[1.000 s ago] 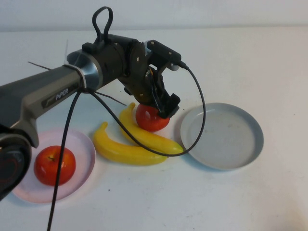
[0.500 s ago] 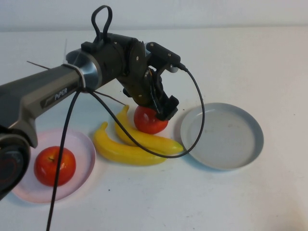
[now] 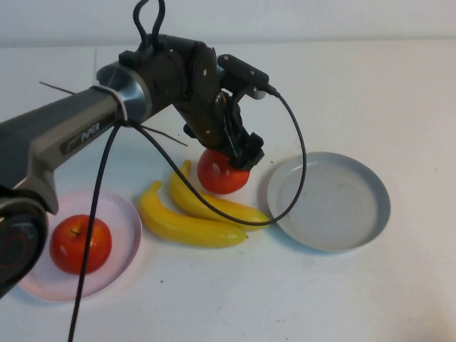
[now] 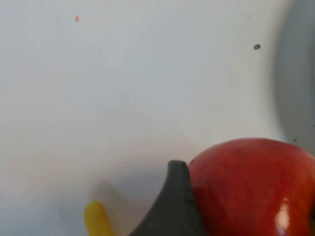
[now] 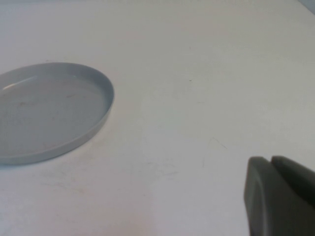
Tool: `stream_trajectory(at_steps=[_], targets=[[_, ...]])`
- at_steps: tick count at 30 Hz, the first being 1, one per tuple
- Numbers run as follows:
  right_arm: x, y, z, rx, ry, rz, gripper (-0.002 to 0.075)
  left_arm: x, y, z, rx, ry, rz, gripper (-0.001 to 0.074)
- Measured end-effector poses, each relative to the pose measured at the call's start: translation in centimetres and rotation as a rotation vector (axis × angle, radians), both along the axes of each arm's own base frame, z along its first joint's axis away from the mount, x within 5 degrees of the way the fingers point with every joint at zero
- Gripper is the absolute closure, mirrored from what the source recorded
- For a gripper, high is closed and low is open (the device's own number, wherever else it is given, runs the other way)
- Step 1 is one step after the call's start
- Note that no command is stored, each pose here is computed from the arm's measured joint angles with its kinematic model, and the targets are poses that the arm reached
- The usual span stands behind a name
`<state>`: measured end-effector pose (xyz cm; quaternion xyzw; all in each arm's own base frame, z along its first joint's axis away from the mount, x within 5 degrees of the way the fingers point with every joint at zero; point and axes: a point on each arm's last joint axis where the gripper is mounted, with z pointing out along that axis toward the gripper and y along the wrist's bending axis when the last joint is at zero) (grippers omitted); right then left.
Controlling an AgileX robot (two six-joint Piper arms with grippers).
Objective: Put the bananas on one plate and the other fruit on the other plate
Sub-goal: Put one type of fruit in the left plate
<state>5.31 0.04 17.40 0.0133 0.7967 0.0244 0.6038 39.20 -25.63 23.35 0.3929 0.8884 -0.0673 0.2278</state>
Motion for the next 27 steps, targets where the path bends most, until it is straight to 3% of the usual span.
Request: stream_trajectory(at_steps=[8, 15, 21, 27], targets=[[0.0, 0.0, 0.0, 0.000, 0.000, 0.000, 0.0743, -0.3, 0.2, 2.5, 0.011, 0.027, 0.000, 0.0190], [0.0, 0.0, 0.0, 0.000, 0.000, 0.000, 0.0743, -2.6, 1.9, 7.0, 0.015, 0.002, 0.027, 0.0193], [0.0, 0.0, 0.0, 0.000, 0.000, 0.000, 0.0743, -6.0, 4.9, 9.1, 0.044, -0.010, 0.088, 0.0196], [0.0, 0.0, 0.0, 0.000, 0.000, 0.000, 0.0743, -9.4, 10.1, 10.1, 0.059, -0.025, 0.234, 0.0196]])
